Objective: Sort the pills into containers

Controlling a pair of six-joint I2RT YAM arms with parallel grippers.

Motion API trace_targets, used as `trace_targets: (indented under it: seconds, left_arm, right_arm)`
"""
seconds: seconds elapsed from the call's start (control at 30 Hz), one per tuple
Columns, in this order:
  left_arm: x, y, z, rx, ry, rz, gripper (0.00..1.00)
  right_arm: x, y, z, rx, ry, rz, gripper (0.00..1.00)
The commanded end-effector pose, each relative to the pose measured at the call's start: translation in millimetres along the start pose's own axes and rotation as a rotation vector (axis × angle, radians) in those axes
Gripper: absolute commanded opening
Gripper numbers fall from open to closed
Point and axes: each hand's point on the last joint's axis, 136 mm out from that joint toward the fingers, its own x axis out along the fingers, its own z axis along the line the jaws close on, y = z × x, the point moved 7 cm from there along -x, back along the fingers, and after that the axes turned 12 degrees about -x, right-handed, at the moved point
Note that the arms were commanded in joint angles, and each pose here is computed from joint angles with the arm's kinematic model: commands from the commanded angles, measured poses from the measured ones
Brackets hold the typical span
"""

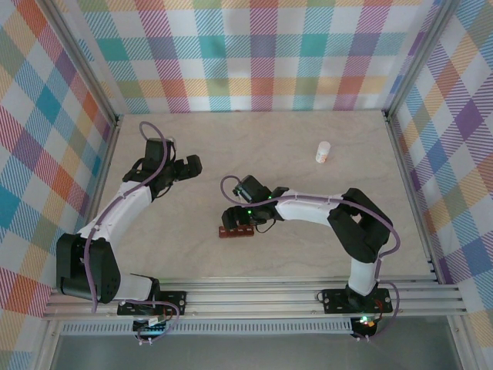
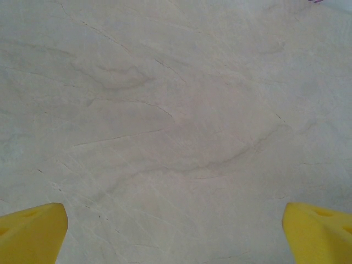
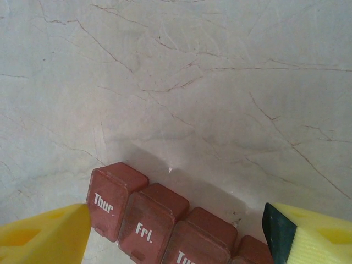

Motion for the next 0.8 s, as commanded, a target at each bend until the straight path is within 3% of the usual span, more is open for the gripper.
trace_targets:
  seconds: [0.0, 0.4, 0.77]
  left_arm:
    - [-6, -10, -3, 0.008, 0.012, -0.013, 1.0]
    - [-8, -11, -5, 0.008, 0.016, -0.017, 1.0]
    - [-5, -10, -4, 0.004, 0.021, -0.01, 1.0]
  right_arm:
    - [-5, 6, 4, -0.012, -0.05, 0.013, 0.82]
    - [-9, 33, 22, -0.067, -0.097, 0.058, 0.8]
    - [-1, 56, 21, -0.232, 0.135, 0.103, 0.82]
